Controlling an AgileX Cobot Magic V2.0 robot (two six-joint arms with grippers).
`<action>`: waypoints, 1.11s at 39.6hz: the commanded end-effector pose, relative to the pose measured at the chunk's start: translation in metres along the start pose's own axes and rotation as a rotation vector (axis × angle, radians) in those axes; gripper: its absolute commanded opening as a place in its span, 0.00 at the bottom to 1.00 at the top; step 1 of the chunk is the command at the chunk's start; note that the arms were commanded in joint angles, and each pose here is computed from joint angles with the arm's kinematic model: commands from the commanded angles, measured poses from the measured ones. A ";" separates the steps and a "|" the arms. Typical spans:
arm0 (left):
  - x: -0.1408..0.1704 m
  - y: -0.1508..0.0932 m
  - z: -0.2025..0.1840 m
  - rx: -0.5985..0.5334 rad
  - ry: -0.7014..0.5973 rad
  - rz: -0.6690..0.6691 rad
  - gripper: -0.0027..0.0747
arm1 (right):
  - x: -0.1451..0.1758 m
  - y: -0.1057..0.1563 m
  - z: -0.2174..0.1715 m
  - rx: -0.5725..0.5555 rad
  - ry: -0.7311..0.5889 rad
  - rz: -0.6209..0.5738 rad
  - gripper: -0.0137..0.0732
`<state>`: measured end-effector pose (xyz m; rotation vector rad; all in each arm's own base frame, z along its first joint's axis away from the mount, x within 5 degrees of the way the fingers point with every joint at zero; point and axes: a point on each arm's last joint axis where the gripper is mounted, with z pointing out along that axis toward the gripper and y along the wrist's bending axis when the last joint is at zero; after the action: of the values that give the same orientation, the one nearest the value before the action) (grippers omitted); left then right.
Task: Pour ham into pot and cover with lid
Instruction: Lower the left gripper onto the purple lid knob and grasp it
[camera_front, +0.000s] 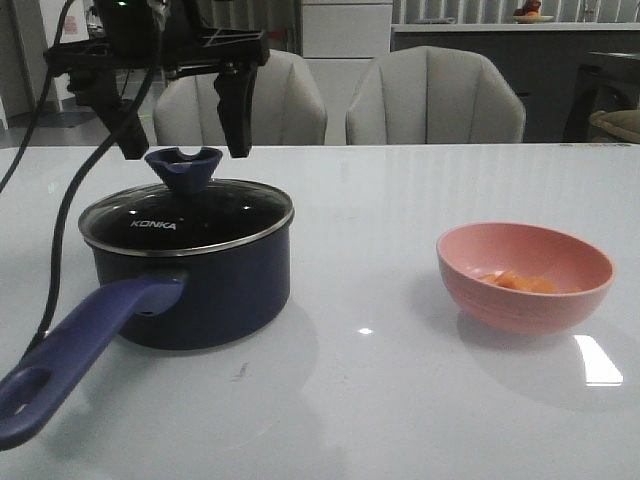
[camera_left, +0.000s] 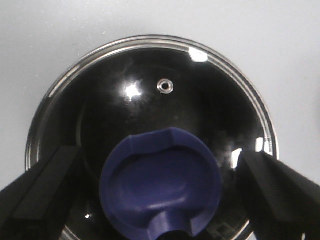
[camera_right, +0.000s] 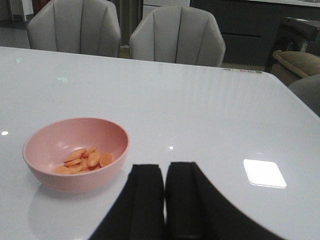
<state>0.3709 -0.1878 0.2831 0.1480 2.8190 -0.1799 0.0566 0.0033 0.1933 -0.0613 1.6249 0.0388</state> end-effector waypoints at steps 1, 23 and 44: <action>-0.004 -0.004 -0.028 0.033 -0.083 -0.031 0.86 | -0.010 0.000 -0.002 0.003 -0.101 -0.013 0.37; -0.006 -0.005 -0.015 0.026 -0.061 -0.087 0.86 | -0.010 0.000 -0.002 0.003 -0.103 -0.013 0.37; -0.005 -0.006 -0.013 0.037 -0.049 -0.094 0.86 | -0.010 0.000 -0.002 0.003 -0.103 -0.013 0.37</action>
<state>0.3753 -0.1902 0.2679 0.0311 2.8668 -0.1766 0.0566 0.0033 0.1933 -0.0613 1.6249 0.0388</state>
